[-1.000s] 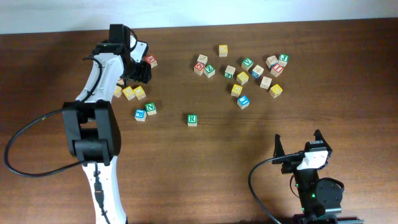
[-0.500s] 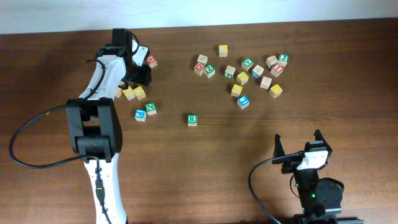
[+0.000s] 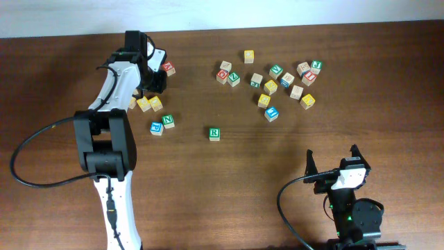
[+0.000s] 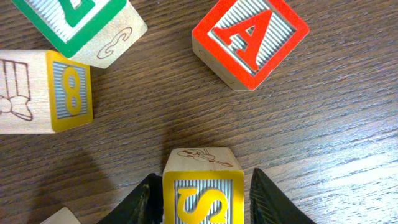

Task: Spell out RSS
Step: 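Close the left gripper on the yellow S block and lift, then carry the yellow S block right beside the green R block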

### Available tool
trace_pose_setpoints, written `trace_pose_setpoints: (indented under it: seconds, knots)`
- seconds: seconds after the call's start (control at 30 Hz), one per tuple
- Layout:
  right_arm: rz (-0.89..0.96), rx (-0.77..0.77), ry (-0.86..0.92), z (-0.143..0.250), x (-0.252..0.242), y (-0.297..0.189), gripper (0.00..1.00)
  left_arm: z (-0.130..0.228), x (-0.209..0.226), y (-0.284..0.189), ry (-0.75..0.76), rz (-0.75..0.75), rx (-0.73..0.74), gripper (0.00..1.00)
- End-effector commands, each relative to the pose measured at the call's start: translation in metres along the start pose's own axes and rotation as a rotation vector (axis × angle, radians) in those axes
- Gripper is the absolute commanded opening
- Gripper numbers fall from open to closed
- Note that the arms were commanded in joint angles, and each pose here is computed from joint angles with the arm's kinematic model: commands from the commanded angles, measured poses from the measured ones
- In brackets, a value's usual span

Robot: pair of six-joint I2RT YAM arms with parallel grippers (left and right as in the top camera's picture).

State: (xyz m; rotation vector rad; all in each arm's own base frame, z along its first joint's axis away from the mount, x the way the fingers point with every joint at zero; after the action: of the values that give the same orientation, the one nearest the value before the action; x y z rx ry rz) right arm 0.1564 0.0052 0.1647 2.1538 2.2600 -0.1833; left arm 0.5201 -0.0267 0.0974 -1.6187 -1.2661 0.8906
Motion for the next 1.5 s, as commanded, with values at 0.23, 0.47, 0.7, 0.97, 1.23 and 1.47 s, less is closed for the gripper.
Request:
trace_pose_setpoints:
  seconds: [0.23, 0.47, 0.7, 0.97, 1.23, 1.47]
  knots:
    - [-0.005, 0.01, 0.001, 0.003, 0.001, 0.0, 0.98, -0.005, 0.0, -0.005, 0.001, -0.007, -0.004, 0.27]
    - [-0.005, 0.011, 0.001, 0.003, 0.001, 0.0, 0.98, -0.012, 0.0, -0.019, -0.022, 0.002, 0.0, 0.28]
    - [-0.005, 0.01, 0.001, 0.003, 0.001, 0.0, 0.98, -0.024, -0.012, -0.051, -0.028, 0.136, -0.004, 0.29]
    - [-0.005, 0.01, 0.001, 0.003, 0.001, 0.0, 0.98, -0.023, -0.051, -0.067, 0.039, 0.317, 0.039, 0.27]
    - [-0.005, 0.011, 0.001, 0.003, 0.001, 0.0, 0.98, -0.002, -0.143, -0.069, 0.271, 0.394, 0.178, 0.24]
    - [-0.005, 0.011, 0.001, 0.003, 0.001, 0.0, 0.98, 0.018, -0.185, -0.073, 0.406, 0.399, 0.277, 0.19]
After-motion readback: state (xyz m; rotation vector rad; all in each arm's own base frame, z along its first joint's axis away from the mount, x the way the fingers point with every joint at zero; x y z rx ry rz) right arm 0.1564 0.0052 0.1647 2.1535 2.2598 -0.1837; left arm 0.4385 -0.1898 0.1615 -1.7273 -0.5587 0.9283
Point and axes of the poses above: each gripper's point midway between its finger pads, its own y axis out along the fingers, its own x axis along the line the jaws close on, z = x × y, the point moved 9 cm from there along -y, back along the fingers, and after that the axes turned 4 degrees about -y, right-handed, at the moved point
